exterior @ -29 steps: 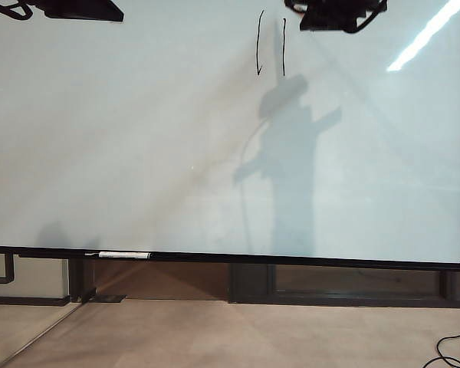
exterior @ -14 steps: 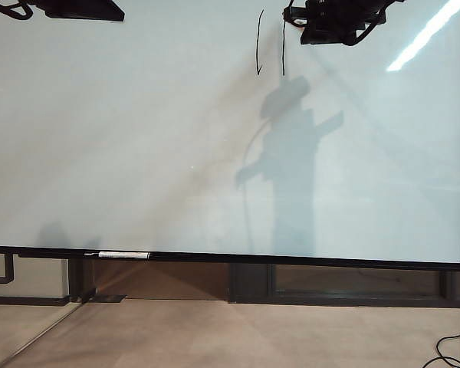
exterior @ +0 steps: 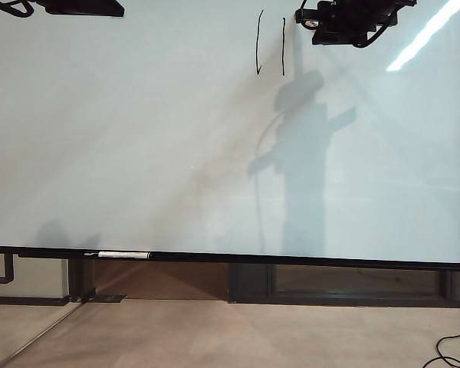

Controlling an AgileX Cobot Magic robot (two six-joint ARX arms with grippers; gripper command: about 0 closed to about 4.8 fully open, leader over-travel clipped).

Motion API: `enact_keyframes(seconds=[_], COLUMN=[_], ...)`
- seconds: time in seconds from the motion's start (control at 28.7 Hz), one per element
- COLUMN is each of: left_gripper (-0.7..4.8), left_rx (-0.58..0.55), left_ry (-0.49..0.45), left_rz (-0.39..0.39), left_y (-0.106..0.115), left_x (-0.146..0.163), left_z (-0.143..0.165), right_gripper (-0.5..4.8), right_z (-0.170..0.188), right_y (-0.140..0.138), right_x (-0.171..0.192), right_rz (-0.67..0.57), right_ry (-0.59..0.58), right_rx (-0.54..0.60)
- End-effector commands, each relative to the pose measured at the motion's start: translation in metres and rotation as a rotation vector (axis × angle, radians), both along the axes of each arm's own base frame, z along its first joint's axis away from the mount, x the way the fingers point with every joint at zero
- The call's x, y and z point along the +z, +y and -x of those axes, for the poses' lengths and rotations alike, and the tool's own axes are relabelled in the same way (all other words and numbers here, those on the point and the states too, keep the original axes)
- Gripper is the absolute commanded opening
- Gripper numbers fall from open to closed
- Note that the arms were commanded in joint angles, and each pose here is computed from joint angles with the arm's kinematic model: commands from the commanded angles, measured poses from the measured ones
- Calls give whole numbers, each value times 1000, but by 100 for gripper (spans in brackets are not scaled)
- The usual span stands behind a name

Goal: Reach to the right to find the marker pen, pick it up, and write the number 10 on the whiteboard.

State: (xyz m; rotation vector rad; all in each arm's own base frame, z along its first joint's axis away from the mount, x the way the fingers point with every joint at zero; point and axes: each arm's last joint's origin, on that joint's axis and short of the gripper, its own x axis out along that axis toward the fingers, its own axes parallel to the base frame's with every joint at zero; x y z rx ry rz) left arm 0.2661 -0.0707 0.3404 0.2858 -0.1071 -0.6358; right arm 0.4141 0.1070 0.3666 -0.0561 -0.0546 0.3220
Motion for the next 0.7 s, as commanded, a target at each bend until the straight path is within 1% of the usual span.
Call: enact_keyframes(seconds=[0.03,0.52,0.7], left_gripper=[-6,-6,-6], left_rx=[-6,-6,-5], left_ry=[-24,-31,-33], left_rz=[7,6,2], left_y=[0,0,0], left_x=[4,5,5], left_z=[1,1,1], right_gripper=[-6,-6,-6], right_z=[2,-4,-4], right_y=[1,6,6], right_x=[6,-4,-1], right_rz=[-16,-42,-51], right_ry=[-42,-11,-40], right_rx=[14,45,49])
